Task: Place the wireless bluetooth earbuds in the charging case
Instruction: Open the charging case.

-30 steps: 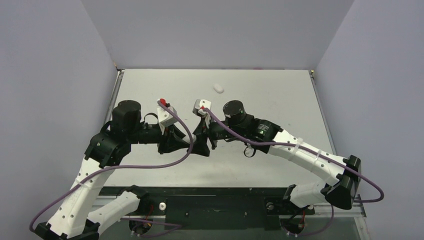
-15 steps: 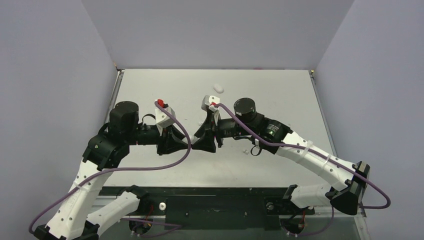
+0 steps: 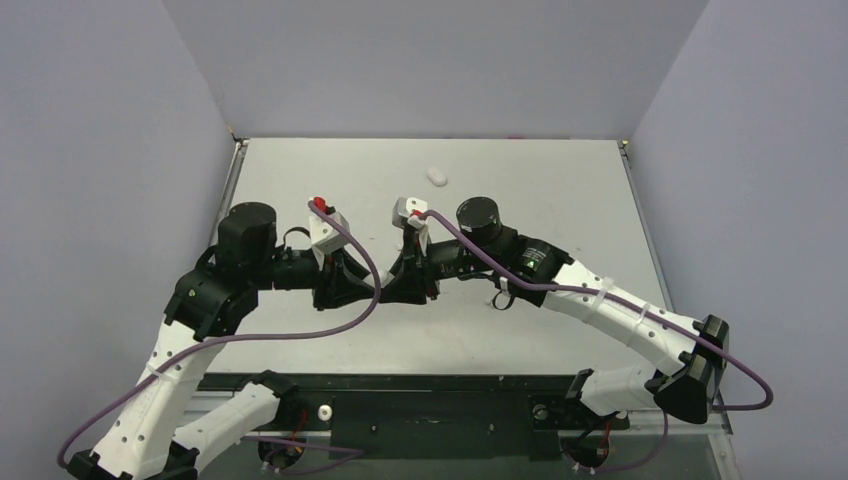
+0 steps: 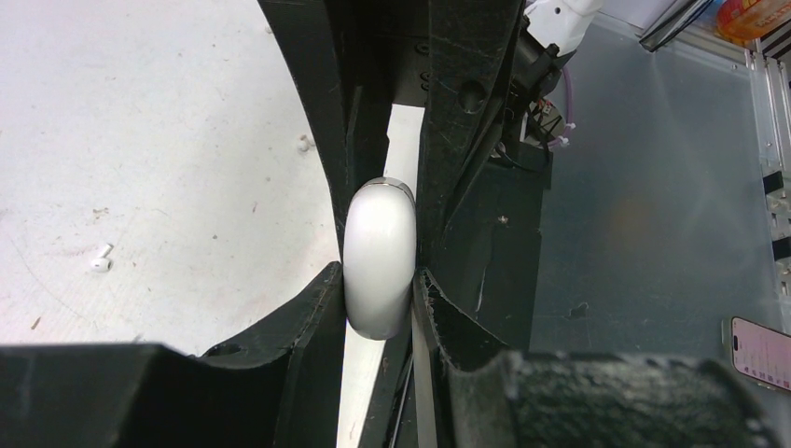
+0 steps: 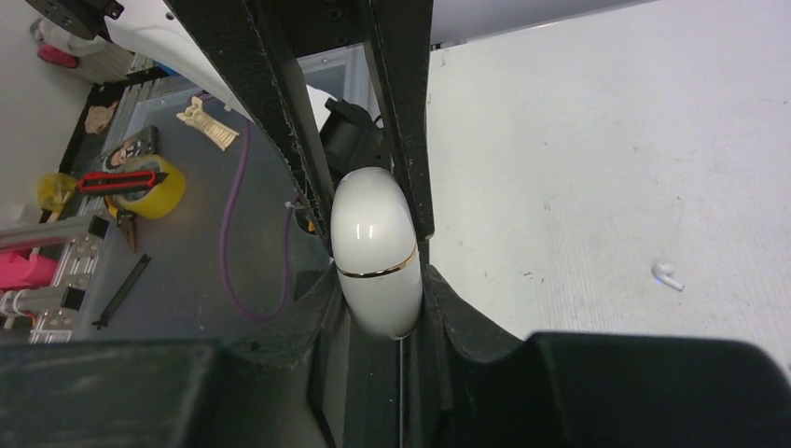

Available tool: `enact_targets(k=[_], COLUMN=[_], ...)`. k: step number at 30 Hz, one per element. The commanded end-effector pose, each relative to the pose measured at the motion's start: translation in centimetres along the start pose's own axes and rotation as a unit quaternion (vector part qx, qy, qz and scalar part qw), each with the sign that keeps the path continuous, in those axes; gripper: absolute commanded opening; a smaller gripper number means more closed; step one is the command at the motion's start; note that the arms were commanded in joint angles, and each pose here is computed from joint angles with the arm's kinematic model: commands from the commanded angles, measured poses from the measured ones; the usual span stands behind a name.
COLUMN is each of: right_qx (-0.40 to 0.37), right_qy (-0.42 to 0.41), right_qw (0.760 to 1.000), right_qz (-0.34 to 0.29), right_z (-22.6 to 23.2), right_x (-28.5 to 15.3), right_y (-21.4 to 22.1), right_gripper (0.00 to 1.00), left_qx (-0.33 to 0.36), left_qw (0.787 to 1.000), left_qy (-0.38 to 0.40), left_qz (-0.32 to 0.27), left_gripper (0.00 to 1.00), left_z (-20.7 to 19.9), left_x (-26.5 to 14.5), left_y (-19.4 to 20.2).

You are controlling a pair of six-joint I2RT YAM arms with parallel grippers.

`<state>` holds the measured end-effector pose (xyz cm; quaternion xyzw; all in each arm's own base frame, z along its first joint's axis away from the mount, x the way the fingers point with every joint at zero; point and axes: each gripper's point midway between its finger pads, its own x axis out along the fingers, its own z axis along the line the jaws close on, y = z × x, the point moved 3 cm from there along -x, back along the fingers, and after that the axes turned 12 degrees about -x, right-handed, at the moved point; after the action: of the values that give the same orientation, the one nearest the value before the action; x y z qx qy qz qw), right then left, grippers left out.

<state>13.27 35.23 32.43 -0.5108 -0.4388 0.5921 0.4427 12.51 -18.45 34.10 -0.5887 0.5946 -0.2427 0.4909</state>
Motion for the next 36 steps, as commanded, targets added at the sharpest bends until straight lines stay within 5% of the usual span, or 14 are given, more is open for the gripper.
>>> enact_targets(k=[1,11,29,36], right_qx=[-0.032,-0.044,-0.043,-0.045], right_qy=[0.02,0.027,0.026,0.035], right_qw=[0.999,0.998,0.998,0.998], right_qz=[-0.034,-0.03,-0.024,-0.027], right_z=[-0.6,-0.2,0.3,0.2], right_x=[-0.1,-0.9,-1.5,-1.8], right_y=[-2.2,-1.3,-0.5,-0.7], right_gripper=[0.0,0.0,0.0,0.0], left_qx=[0.021,0.024,0.019,0.015], left_qw=[0.999,0.999,0.997,0.999], left_qy=[0.031,0.008,-0.005,0.026], left_qz=[-0.011,-0.047,-0.073,-0.037], left_gripper=[0.0,0.26,0.32,0.36], left_z=[-1.3,-1.6,-1.8,-2.0], left_x=[-0.2,-0.8,-1.5,-1.0], left_y=[-0.9,-2.7,-4.8,-3.1])
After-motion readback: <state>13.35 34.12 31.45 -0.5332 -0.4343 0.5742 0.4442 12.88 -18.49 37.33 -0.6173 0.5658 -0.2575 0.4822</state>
